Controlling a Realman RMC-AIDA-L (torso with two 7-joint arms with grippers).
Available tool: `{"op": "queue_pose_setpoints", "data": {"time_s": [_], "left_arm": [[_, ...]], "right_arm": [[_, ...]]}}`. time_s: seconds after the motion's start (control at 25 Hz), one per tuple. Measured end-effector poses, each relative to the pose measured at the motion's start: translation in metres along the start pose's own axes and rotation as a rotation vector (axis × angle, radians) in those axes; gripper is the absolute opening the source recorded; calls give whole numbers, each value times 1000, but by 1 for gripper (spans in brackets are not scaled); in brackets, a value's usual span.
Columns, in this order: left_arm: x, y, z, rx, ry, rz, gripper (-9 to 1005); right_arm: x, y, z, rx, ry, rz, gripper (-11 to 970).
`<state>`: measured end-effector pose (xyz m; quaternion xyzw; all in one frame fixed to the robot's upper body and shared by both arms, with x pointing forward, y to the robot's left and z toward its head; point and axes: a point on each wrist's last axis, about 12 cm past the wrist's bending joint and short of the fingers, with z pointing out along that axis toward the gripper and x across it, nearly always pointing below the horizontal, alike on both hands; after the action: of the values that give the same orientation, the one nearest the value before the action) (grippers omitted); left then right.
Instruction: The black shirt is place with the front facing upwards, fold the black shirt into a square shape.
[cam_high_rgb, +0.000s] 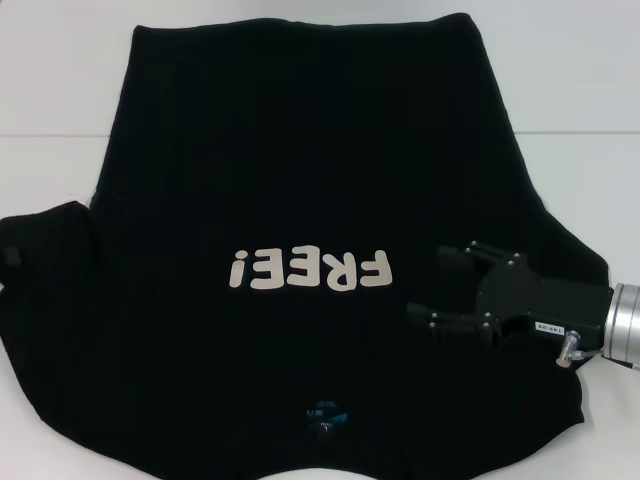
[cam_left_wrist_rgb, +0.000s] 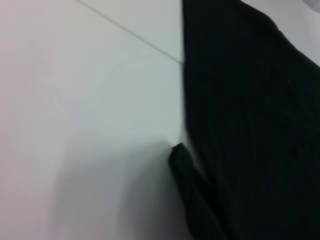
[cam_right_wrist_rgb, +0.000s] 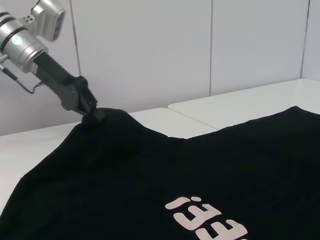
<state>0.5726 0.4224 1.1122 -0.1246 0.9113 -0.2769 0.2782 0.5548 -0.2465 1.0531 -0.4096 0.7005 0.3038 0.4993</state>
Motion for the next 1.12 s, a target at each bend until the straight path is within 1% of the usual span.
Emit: {"op": "queue_pose_setpoints", "data": {"time_s": [0.28, 0.56, 0.68, 0.92, 1.04, 1.12], "left_arm": [[8, 7, -2, -8, 1, -10, 40], [15, 19, -11, -29, -24, -45, 44], [16, 22, -13, -28, -37, -58, 46], [16, 18, -12, -9, -35, -54, 49], [15, 13, -10, 30, -44, -33, 50], [14, 6, -10, 74, -58, 2, 51]], "right_arm": [[0, 0, 0, 1, -1, 0, 931], [1, 1, -1, 0, -1, 4, 930], [1, 1, -1, -1, -2, 4, 930], [2, 2, -1, -3, -3, 6, 930], [2, 2, -1, -3, -2, 9, 929], [3, 3, -1, -3, -2, 10, 929]]}}
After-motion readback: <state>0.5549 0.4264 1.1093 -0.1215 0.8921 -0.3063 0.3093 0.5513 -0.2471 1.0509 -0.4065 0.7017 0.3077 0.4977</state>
